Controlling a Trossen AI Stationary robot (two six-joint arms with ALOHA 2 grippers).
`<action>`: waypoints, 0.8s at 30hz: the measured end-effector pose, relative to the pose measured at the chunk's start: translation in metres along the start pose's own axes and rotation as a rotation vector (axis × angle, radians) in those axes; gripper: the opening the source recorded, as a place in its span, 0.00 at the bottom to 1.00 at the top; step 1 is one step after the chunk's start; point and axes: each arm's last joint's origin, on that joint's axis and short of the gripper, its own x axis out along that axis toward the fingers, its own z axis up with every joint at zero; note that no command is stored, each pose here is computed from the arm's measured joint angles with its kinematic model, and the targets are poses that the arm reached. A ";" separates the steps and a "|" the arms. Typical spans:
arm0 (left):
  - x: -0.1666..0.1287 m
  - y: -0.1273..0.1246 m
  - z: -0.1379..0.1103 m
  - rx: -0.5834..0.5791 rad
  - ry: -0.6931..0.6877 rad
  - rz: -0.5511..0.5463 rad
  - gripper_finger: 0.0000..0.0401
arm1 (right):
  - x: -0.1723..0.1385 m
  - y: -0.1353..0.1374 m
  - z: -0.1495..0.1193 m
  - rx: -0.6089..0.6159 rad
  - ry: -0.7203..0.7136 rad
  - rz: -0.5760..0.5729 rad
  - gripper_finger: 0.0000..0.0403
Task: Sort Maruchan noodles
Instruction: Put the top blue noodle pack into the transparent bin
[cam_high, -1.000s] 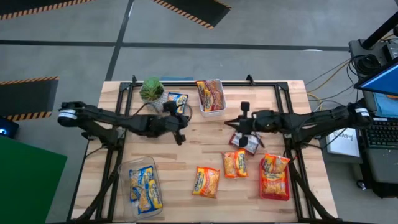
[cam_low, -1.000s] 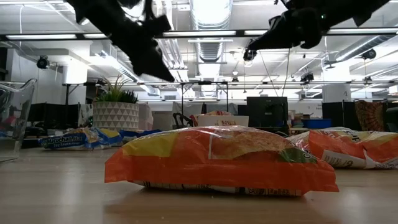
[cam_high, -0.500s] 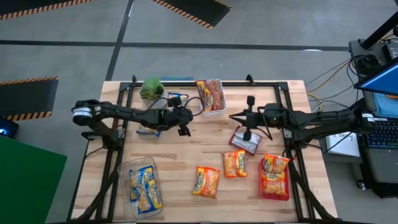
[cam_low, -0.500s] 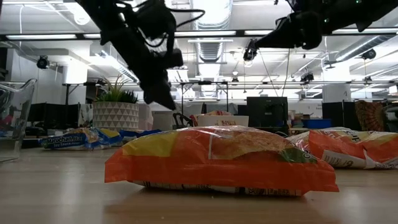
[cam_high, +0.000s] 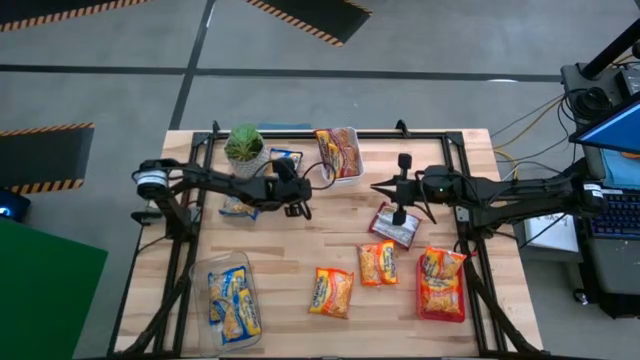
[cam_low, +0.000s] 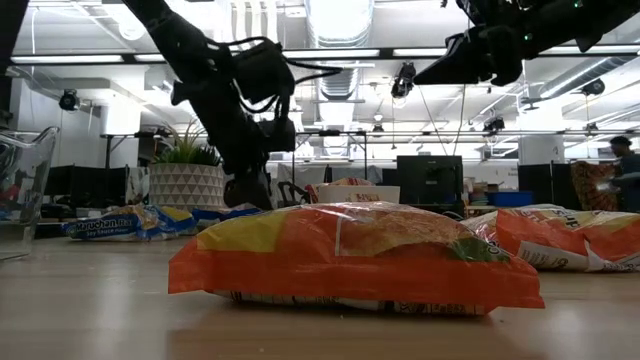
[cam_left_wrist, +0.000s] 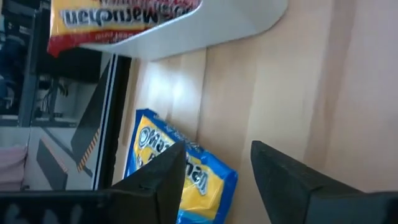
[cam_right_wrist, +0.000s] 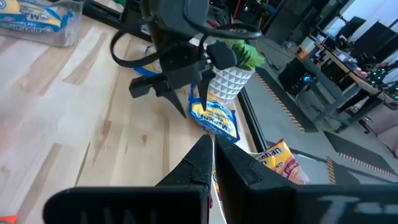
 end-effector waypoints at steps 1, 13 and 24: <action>0.002 0.001 -0.001 -0.007 0.007 0.003 0.41 | 0.000 0.000 0.000 0.000 0.000 0.000 0.02; 0.017 -0.002 -0.014 -0.035 0.121 -0.010 0.34 | 0.000 0.001 -0.003 0.009 0.030 0.014 0.02; 0.022 -0.003 -0.018 -0.048 0.147 -0.019 0.09 | 0.000 0.001 -0.003 0.016 0.029 0.014 0.02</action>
